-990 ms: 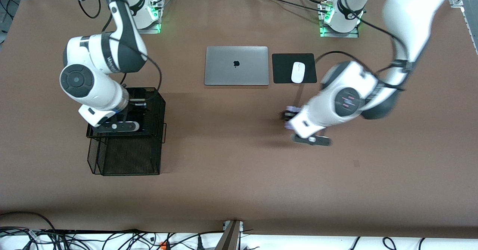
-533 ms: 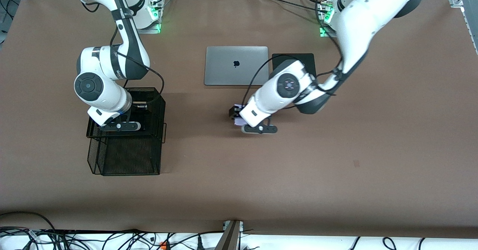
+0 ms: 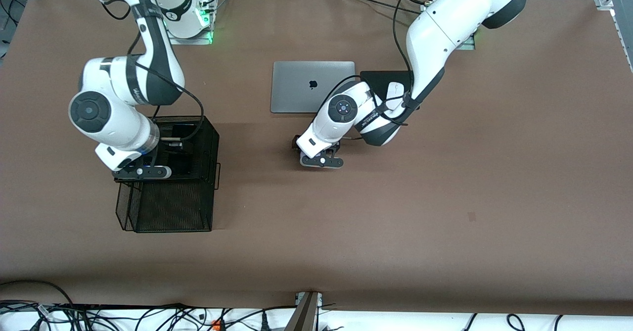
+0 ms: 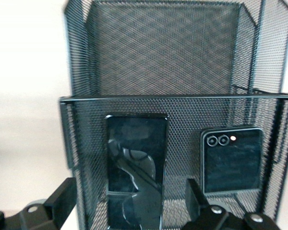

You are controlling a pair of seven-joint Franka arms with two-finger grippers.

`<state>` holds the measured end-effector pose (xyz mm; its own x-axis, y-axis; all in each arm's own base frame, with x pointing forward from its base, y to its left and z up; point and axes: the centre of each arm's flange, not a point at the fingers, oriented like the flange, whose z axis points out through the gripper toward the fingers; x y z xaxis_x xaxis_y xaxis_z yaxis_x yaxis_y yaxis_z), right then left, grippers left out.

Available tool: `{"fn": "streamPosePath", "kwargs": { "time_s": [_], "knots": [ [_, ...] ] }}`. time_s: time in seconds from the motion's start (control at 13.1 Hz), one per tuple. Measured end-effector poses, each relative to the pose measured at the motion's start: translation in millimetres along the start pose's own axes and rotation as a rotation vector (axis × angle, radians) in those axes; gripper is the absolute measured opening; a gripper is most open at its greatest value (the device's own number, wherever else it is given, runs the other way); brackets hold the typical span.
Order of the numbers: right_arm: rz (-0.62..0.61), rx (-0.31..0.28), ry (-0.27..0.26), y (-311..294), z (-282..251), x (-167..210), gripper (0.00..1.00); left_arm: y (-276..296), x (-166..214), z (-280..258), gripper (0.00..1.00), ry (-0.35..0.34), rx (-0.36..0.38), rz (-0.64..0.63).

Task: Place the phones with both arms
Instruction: 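Grasp the white Huawei phone with the right gripper from the left gripper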

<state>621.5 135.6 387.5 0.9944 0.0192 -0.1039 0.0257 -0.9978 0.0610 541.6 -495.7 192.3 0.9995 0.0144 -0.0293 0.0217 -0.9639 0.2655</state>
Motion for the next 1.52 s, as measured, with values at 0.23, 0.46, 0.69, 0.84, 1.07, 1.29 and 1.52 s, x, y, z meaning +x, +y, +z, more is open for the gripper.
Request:
{"fn": "streamPosePath", "kwargs": {
  "time_s": [0.23,0.46,0.69,0.84,1.07,1.29,1.52],
  "knots": [
    [-0.004,0.008,-0.002,-0.6,-40.9,2.6,1.0,-14.8,35.1,-46.9,1.0,0.045,0.014,-0.041],
    [0.035,0.016,-0.002,-12.0,-43.6,2.2,1.0,-66.1,81.4,-142.2,1.0,0.074,0.103,-0.118],
    [0.142,0.029,-0.011,-88.4,-30.7,-6.4,1.0,-142.9,113.9,-224.2,1.0,0.068,0.204,-0.181],
    [0.203,0.051,-0.013,-169.4,-22.9,-18.6,1.0,-208.9,134.0,-263.9,1.0,0.011,0.263,-0.15],
    [0.263,0.113,0.029,-279.5,1.5,-37.2,1.0,-271.8,153.5,-321.3,1.0,-0.036,0.282,-0.043],
    [0.257,0.13,0.071,-356.1,60.8,-58.8,1.0,-298.7,151.8,-369.0,1.0,-0.078,0.295,0.064],
    [0.237,0.111,0.079,-381.3,114.7,-66.3,1.0,-301.9,131.5,-423.0,1.0,-0.085,0.316,0.089]
  ]
}}
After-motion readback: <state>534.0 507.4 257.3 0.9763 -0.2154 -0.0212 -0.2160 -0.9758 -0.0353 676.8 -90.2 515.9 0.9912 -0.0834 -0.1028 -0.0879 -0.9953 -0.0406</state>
